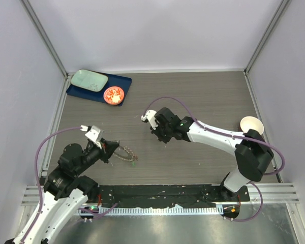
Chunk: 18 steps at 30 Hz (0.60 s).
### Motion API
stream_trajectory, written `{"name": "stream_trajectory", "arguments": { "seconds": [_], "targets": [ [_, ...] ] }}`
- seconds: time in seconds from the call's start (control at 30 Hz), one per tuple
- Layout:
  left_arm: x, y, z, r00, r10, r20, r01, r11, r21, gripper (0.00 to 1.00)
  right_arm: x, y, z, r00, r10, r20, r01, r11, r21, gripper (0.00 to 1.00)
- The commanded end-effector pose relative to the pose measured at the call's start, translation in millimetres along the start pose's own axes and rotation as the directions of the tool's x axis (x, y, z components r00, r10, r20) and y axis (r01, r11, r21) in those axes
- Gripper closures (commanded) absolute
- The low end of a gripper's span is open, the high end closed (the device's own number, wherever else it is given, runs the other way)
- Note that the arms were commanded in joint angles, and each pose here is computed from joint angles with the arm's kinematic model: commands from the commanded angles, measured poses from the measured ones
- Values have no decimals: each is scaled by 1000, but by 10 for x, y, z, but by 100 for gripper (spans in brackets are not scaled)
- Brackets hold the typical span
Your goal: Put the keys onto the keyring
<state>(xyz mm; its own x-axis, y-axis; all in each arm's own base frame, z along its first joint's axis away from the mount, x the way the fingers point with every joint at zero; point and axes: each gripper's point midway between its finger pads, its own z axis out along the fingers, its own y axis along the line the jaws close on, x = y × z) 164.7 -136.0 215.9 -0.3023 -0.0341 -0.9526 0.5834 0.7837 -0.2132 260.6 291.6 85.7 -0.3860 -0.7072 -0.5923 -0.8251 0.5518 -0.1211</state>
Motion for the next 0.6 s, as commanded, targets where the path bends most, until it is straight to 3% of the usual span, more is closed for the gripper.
{"name": "stream_trajectory", "arguments": {
  "seconds": [0.0, 0.27, 0.57],
  "targets": [
    [-231, -230, 84, 997, 29, 64, -37, 991, 132, 100, -286, 198, -389, 991, 20, 135, -2, 991, -131, 99],
    [-267, -441, 174, 992, 116, 42, -123, 954, 274, 100, -282, 424, -706, 963, -41, 266, 106, 966, -236, 99],
    [-311, -645, 180, 968, 246, 53, -245, 874, 419, 100, -412, 629, -934, 927, -21, 374, 155, 930, -334, 99]
  ]
}}
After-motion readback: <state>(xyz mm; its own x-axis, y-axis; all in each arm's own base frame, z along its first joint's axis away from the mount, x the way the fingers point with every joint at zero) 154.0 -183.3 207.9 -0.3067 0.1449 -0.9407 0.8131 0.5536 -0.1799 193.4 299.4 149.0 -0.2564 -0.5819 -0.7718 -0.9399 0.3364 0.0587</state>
